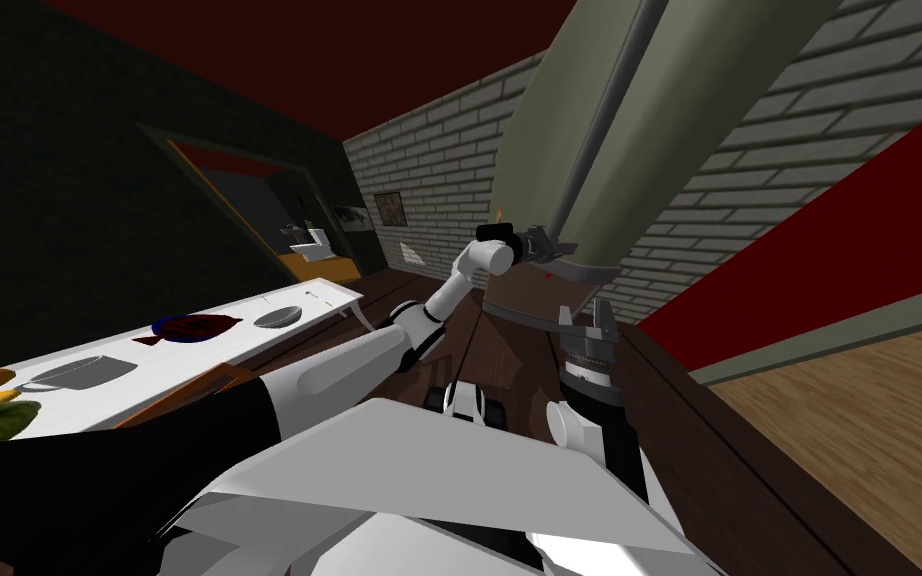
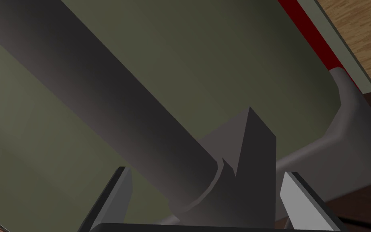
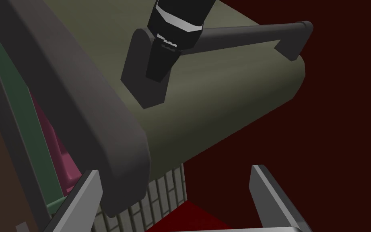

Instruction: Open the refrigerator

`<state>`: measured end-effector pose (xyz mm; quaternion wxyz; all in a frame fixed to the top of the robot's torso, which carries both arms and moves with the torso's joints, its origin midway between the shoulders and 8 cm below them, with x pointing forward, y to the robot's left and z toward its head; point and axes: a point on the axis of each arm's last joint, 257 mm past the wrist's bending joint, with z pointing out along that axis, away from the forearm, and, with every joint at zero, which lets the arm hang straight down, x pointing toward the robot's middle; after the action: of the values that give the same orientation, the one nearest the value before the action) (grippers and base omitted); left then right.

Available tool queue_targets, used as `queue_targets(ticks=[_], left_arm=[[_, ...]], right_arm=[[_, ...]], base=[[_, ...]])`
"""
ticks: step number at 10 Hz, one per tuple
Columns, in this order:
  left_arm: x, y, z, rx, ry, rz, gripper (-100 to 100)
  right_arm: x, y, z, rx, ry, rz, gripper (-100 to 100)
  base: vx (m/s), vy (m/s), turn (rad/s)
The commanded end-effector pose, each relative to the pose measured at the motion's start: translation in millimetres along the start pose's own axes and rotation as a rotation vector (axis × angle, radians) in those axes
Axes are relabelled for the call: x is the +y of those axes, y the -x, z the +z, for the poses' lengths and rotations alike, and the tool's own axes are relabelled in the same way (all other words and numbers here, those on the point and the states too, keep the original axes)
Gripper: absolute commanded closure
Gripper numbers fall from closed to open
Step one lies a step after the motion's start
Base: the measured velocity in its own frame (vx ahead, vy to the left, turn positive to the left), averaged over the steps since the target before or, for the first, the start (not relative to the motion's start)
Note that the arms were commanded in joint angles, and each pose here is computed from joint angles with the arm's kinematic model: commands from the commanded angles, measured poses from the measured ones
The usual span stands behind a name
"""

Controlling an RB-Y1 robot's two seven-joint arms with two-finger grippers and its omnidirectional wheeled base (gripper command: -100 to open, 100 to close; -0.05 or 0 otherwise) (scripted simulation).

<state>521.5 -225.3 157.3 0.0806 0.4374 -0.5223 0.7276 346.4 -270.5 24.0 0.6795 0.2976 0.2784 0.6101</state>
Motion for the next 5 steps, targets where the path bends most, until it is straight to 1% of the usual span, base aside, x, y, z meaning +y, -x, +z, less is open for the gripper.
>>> queue_targets(ticks=[1, 2, 3, 4, 5], left_arm=[[3.2, -14.2, 1.8, -0.008, -0.005, 0.005, -100], [2.2, -13.4, 1.8, -0.011, -0.009, -0.015, -100], [5.0, -23.9, 1.5, -0.013, -0.012, 0.004, -100], [4.1, -23.2, 1.5, -0.015, -0.016, -0.015, -100], [6.4, -33.6, 1.0, -0.017, -0.022, 0.005, -100]], right_arm=[[0, 0.0, 0.0, 0.000, 0.000, 0.000, 0], [0, 0.0, 0.0, 0.000, 0.000, 0.000, 0], [0, 0.0, 0.0, 0.000, 0.000, 0.000, 0], [0, 0.0, 0.0, 0.000, 0.000, 0.000, 0], [0, 0.0, 0.0, 0.000, 0.000, 0.000, 0]], base=[[0.043, 0.043, -0.038], [0.038, 0.037, -0.028], [0.039, 0.037, -0.031], [0.036, 0.031, -0.030], [0.043, 0.038, -0.037]])
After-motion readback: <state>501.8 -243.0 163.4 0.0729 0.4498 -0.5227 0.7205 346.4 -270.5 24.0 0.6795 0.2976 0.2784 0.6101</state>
